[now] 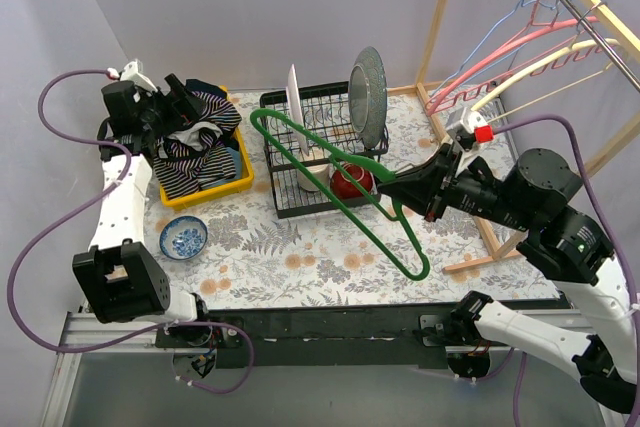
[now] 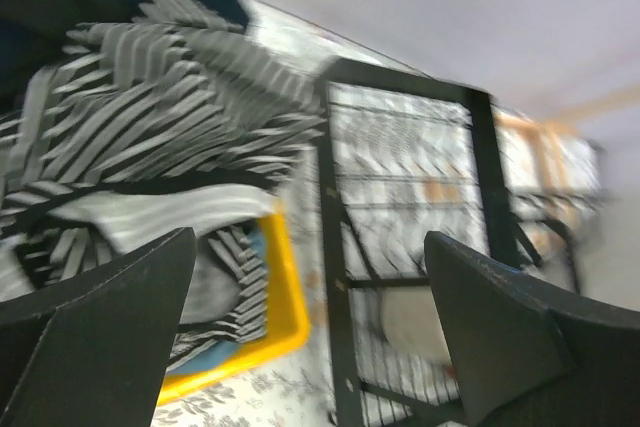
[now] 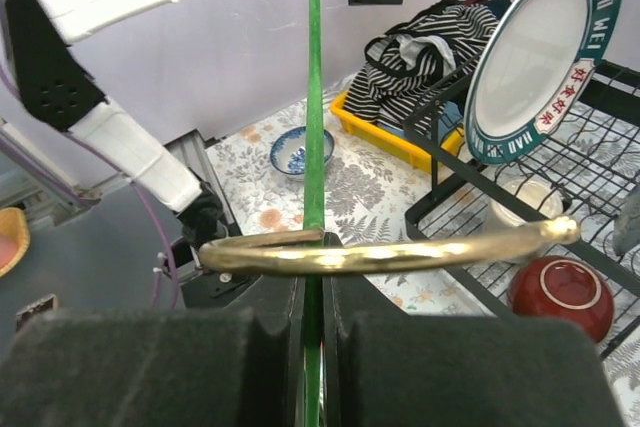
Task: Remove the tank top from the hanger
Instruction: Place the tank top in the bin.
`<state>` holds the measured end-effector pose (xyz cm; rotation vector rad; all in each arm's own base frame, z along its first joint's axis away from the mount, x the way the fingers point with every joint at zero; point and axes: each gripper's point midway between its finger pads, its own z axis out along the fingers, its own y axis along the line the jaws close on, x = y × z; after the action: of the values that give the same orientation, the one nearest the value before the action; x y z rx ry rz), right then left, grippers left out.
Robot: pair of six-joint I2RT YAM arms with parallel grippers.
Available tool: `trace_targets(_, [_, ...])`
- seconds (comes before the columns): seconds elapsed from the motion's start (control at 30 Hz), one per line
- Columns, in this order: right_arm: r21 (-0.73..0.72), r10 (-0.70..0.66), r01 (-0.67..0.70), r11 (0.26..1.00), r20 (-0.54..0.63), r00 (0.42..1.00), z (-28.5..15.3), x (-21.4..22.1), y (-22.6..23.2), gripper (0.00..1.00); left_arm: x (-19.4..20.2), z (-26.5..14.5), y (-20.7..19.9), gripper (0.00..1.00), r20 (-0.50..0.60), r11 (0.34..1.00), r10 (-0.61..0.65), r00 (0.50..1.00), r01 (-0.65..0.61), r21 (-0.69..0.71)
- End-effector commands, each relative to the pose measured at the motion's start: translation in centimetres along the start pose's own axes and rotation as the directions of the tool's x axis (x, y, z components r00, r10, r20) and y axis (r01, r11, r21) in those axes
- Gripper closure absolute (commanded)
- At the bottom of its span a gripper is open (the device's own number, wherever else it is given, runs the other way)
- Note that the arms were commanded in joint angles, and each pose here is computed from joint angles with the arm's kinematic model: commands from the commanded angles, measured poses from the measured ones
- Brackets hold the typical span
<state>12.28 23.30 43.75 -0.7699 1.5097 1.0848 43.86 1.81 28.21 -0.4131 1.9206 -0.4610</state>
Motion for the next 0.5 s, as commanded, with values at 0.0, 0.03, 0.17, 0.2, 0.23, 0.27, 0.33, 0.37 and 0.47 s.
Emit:
trace_targets(0.0, [0.033,-0.073,0.072,0.997,0.015,0.997,0.8,-1.1,-1.0,0.99,-3.5,-6.7,-10.2,0.02,0.109,0.88,0.187,0.976,-0.216,0.423])
trace_targets(0.03, [0.035,-0.071,0.071,0.997,-0.011,0.997,1.3,-0.5,-1.3,0.99,-3.8,-8.2,-11.8,0.02,0.137,0.838,0.209,0.968,-0.25,0.485])
trace_targets(0.17, [-0.073,-0.089,0.083,0.994,-0.093,0.992,1.9,0.8,0.0,0.99,-2.2,-16.3,-18.3,0.02,0.233,0.492,0.323,0.917,-0.373,0.787])
trace_targets(0.2, [-0.105,-0.093,0.081,0.991,-0.116,0.989,1.8,1.2,0.5,0.99,-1.7,-17.4,-18.9,0.02,0.272,0.422,0.34,0.9,-0.405,0.812])
trace_targets(0.23, [-0.13,-0.114,0.098,0.987,-0.117,0.987,1.8,1.0,0.9,0.99,-1.2,-18.3,-19.1,0.02,0.279,0.375,0.358,0.891,-0.411,0.831])
trace_targets(0.27, [-0.151,-0.121,0.102,0.983,-0.123,0.985,1.7,1.0,1.2,0.99,-0.6,-19.0,-19.3,0.02,0.281,0.332,0.377,0.883,-0.412,0.848])
trace_targets(0.33, [-0.144,-0.15,0.13,0.981,-0.143,0.978,1.6,1.5,0.8,0.99,1.2,-20.6,-19.5,0.05,0.237,0.23,0.43,0.871,-0.359,0.904])
trace_targets(0.37, [-0.14,-0.156,0.135,0.981,-0.153,0.976,1.7,1.8,0.6,0.99,2.0,-21.0,-19.6,0.07,0.216,0.2,0.447,0.868,-0.332,0.922])
trace_targets(0.47, [-0.133,-0.183,0.16,0.978,-0.182,0.966,2.4,2.8,-0.3,0.99,5.3,-22.6,-20.3,0.12,0.164,0.072,0.509,0.845,-0.232,0.97])
